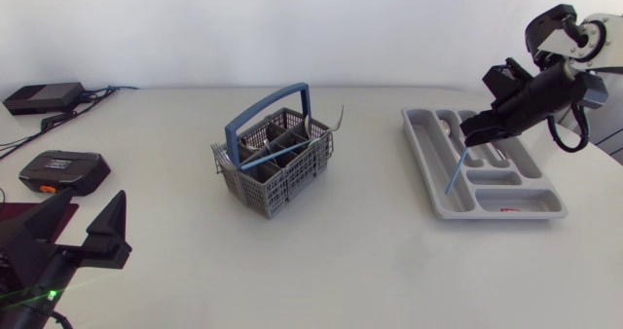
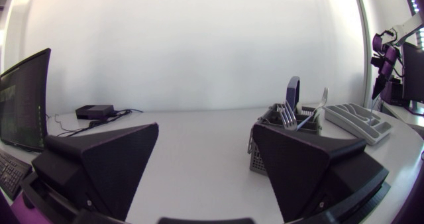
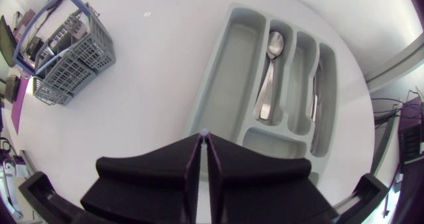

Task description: Unload the cutlery basket into the drawer organizer.

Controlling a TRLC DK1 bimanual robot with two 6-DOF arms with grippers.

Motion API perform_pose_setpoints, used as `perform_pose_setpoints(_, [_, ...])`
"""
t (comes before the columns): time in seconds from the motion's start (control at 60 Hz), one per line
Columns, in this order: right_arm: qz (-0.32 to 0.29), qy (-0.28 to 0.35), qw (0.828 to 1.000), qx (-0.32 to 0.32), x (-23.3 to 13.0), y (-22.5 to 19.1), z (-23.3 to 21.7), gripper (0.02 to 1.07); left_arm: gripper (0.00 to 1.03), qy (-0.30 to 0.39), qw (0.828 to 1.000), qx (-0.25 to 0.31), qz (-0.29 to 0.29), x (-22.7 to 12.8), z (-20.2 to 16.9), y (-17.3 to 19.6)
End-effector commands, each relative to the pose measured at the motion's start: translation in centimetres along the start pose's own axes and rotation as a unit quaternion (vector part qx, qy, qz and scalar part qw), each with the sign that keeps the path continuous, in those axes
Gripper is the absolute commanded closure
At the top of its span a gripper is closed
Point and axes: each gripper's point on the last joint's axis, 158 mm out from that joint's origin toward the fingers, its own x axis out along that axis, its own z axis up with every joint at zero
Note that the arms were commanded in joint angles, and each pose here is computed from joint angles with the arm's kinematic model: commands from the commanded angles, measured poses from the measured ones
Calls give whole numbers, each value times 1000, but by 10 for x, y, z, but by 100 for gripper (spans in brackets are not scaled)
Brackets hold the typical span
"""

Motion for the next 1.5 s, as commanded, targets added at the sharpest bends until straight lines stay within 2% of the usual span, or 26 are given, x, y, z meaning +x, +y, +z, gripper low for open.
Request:
perform_pose_setpoints(0.0, [9, 14, 1000, -7, 8, 0, -2, 101, 4, 29, 1000, -11, -1, 2, -25, -1])
perform_pose_setpoints(0.25, [18, 44, 999, 9, 42, -7, -3, 101, 4, 30, 999, -10, -3, 2, -25, -2])
perform_pose_setpoints(0.583, [1, -14, 999, 50, 101, -44, 37, 101, 4, 30, 999, -11, -2, 2, -25, -2])
perform_pose_setpoints(0.883, [-2, -32, 998, 56, 140, -49, 46, 99, 4, 30, 999, -11, 0, 2, -25, 0])
perform_pose_setpoints(0.917, [-3, -33, 998, 55, 142, -49, 46, 97, 4, 31, 999, -11, 0, 2, -25, 0])
perform_pose_setpoints(1.133, [-32, -65, 997, 41, 129, -49, 54, 55, 4, 28, 1000, -13, -5, 2, -24, -3])
perform_pose_setpoints(1.3, [-44, -96, 994, 28, 105, -41, 60, 45, 4, 24, 999, -32, -4, 2, -22, -3])
perform_pose_setpoints(1.483, [-32, -150, 987, -51, 61, 20, 59, 35, 4, 22, 999, -44, -3, 2, -21, -2])
